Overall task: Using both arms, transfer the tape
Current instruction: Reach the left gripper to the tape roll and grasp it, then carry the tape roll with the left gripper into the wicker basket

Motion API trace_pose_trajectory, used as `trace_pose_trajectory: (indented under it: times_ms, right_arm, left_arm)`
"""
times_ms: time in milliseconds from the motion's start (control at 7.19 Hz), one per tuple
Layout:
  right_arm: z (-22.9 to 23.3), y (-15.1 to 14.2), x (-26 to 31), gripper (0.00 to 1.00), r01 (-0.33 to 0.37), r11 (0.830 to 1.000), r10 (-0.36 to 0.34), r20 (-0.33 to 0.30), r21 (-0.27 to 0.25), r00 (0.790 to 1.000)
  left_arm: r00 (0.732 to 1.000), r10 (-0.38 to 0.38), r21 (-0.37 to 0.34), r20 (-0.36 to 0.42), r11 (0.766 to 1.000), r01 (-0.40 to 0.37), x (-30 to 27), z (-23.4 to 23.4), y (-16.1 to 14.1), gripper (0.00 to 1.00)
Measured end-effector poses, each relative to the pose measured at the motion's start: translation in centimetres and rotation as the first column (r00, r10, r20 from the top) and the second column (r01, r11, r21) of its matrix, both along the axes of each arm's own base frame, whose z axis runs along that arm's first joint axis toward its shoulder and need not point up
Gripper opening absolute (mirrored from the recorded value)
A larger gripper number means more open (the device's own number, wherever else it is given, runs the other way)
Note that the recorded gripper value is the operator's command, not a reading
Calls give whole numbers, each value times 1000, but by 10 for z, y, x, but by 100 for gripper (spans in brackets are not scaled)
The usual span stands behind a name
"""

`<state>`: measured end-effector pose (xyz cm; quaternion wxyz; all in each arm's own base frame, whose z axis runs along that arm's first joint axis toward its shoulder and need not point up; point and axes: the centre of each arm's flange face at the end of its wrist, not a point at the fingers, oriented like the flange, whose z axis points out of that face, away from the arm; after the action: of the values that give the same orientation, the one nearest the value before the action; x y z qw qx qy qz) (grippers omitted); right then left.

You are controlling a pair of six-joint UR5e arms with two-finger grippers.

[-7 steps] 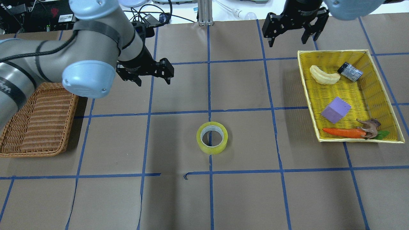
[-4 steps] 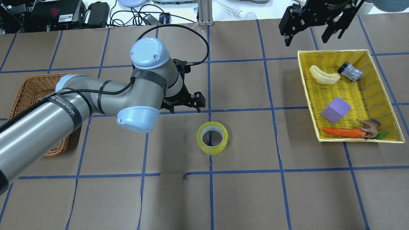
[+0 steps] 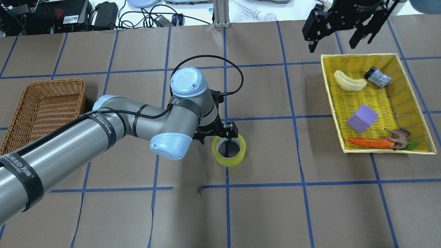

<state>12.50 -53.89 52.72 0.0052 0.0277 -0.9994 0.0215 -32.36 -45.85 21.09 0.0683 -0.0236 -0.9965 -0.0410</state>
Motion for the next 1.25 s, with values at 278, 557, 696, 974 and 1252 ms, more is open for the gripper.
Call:
trace_pose_trajectory:
  times_ms: [278, 557, 696, 974, 1252]
  right_arm:
    - [-2, 0, 0, 100, 0, 1000, 0, 1, 4, 1000]
    - [-2, 0, 0, 100, -1, 1000, 1, 1, 4, 1000]
    - [-2, 1, 1, 100, -2, 1000, 2, 1, 4, 1000]
    - [-2, 1, 2, 100, -4, 1000, 4, 2, 3, 1000]
    - [-1, 1, 2, 100, -4, 1000, 4, 2, 3, 1000]
  left_arm:
    - [1000, -2, 21, 13, 1000, 2, 0, -12, 2, 85]
    - [1000, -7, 37, 20, 999, 6, -1, -22, 2, 8]
    - [1000, -4, 40, 21, 999, 4, -1, -24, 1, 0]
    - [1000, 1, 34, 18, 999, -1, -2, -22, -1, 0]
    - [1000, 11, 11, 13, 1000, -11, -3, -6, -9, 0]
